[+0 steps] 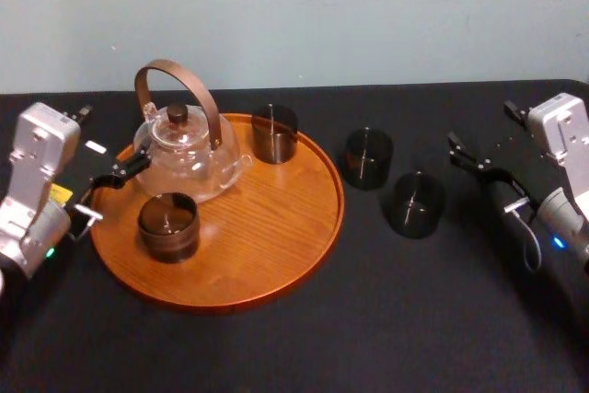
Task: Pick up the glass from the table and place it on the tray.
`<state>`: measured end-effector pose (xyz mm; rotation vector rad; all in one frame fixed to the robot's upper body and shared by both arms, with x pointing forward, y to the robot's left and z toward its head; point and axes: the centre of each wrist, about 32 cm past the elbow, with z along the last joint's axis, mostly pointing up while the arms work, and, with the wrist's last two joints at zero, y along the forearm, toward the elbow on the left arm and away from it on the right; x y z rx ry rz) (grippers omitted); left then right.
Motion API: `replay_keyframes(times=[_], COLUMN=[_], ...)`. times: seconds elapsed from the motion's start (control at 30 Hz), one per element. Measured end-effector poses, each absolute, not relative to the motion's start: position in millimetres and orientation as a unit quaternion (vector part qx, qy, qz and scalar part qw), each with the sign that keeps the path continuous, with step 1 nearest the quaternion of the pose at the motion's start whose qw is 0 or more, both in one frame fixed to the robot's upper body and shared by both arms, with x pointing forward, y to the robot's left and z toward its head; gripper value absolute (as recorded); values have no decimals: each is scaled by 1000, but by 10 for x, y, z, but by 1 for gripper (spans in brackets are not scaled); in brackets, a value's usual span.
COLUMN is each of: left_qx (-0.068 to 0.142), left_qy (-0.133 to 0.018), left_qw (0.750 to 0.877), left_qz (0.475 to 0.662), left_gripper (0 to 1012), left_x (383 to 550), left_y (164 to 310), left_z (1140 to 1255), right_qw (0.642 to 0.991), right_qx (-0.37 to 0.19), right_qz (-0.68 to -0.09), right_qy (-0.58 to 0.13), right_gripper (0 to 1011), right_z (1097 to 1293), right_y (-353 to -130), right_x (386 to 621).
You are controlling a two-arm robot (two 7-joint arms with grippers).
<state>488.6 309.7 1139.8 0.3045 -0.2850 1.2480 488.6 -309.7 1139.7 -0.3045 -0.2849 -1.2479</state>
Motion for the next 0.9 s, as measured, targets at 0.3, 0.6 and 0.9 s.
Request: replay_keyframes(times=[0.3, 0.6, 0.9], left_qx=[141, 141, 141], left_qy=[-132, -132, -132], left_qw=[791, 791, 791], left_qz=[580, 580, 580], left_gripper=[1002, 1001, 1002], left_x=[4886, 4886, 4886], left_y=[3097, 3097, 3097], left_z=[11398, 11398, 11398], right_qw=[791, 791, 791], right_qx=[-141, -141, -142], right_qz=[-580, -580, -580], right_qy=[-132, -132, -132], right_gripper=[1002, 1002, 1002], right_z=[11398, 11398, 11398], right_y=[-3096, -3096, -3097], right_x=[4886, 4886, 4886])
